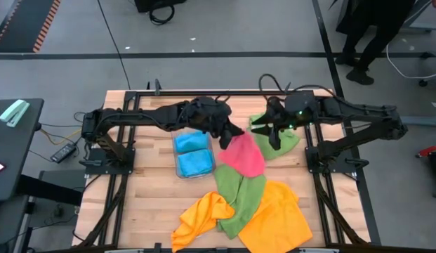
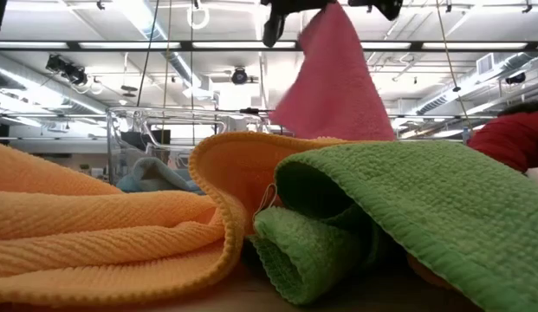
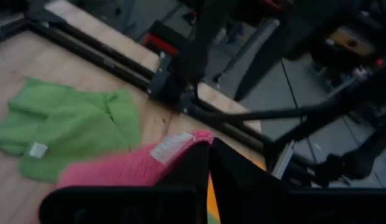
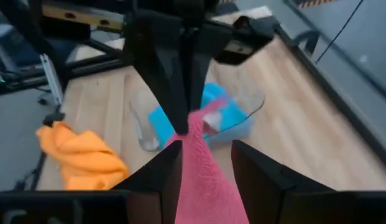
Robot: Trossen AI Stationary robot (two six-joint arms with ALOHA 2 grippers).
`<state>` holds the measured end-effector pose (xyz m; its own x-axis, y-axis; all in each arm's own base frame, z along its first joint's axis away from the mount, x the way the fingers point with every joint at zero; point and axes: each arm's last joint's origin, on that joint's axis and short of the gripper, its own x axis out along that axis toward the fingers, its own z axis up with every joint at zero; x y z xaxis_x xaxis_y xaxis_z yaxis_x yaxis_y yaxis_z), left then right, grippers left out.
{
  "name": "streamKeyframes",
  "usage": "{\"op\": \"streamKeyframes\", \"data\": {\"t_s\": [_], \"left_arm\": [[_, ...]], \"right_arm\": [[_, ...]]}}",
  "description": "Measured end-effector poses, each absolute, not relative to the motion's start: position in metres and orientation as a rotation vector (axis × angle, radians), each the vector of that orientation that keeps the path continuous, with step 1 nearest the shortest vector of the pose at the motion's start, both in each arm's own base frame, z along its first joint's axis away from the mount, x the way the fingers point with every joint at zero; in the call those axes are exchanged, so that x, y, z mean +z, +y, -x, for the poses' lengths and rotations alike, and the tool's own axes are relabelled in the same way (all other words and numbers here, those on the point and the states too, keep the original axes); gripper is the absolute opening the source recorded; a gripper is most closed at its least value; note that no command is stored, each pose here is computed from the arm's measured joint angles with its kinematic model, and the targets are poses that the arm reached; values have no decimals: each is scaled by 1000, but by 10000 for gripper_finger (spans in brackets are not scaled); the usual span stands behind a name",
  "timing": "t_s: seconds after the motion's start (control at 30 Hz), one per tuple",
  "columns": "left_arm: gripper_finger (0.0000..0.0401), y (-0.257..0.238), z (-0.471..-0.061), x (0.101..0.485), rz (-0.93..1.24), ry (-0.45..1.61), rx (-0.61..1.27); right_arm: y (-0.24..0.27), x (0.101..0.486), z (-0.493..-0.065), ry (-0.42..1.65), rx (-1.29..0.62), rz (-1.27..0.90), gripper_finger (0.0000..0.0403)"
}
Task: Fold microfiber towels
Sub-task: Fold the top pink towel
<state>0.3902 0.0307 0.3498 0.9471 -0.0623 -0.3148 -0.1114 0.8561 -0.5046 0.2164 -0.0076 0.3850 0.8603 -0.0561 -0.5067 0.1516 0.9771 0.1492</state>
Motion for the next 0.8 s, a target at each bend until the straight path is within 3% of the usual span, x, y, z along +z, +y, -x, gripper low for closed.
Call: {"op": "streamKeyframes", "data": {"t_s": [0.23, 0.5, 0.8], "left_arm": [[7, 26, -391, 356, 480, 293, -103], [13, 29, -392, 363, 463, 220, -63], [18, 32, -393, 368, 455, 151, 10]], "right_arm": [[-9, 402, -217, 620, -59, -128, 147], [-7, 398, -227, 675, 47, -140, 147], [-9, 391, -236, 700, 39, -106, 146]]}}
